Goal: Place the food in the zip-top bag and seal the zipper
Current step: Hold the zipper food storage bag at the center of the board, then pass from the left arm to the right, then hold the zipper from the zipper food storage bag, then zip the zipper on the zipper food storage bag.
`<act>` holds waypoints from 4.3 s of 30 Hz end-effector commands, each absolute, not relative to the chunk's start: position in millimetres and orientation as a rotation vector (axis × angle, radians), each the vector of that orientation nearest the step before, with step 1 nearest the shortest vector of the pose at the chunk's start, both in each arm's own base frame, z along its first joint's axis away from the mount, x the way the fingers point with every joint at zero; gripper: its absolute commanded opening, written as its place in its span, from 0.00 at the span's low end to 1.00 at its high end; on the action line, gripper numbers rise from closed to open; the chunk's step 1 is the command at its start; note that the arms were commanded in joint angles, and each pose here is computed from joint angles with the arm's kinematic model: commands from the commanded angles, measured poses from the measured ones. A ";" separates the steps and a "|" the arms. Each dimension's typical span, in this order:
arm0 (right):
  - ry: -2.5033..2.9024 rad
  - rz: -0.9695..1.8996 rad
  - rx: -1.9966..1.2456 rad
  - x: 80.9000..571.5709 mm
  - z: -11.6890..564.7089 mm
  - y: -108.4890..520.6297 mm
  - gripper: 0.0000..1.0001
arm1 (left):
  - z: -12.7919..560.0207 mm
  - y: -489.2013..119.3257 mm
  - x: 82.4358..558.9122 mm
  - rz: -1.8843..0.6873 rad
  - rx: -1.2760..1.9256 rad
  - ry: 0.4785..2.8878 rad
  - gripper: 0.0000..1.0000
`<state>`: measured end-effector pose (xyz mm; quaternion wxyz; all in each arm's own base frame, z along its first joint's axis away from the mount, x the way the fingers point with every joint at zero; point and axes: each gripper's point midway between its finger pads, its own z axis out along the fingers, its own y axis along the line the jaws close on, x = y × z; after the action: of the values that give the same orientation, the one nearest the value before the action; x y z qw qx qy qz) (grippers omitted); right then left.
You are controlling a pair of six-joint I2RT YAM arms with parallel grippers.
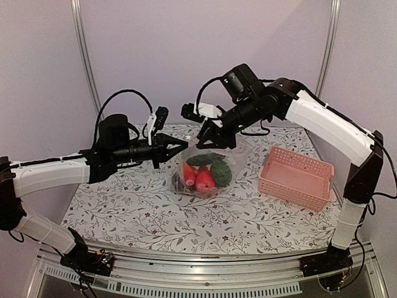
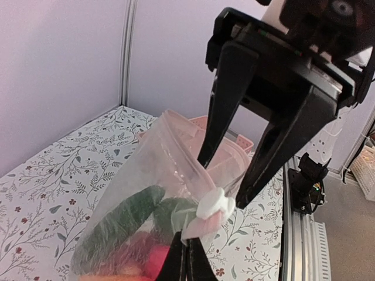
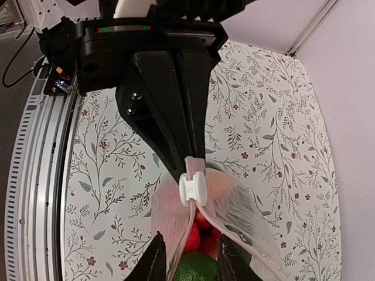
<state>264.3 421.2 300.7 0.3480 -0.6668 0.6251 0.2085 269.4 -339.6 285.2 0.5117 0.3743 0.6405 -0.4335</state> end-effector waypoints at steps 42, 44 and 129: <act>1.505 0.605 -1.755 257.9 312.8 451.1 0.17 | 305.1 -340.8 259.7 -1.073 0.907 1.502 0.00; 1.506 0.605 -1.751 258.5 313.5 451.5 0.15 | 304.7 -341.2 259.5 -1.075 0.909 1.503 0.00; 2.024 0.450 -1.624 341.6 219.3 261.7 0.10 | 301.7 -278.5 296.5 -0.876 0.747 1.540 0.00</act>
<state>338.6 294.1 227.3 0.2745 -0.6121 0.7131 0.2036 289.6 -294.0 284.2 0.5402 0.3366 0.6694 -0.3831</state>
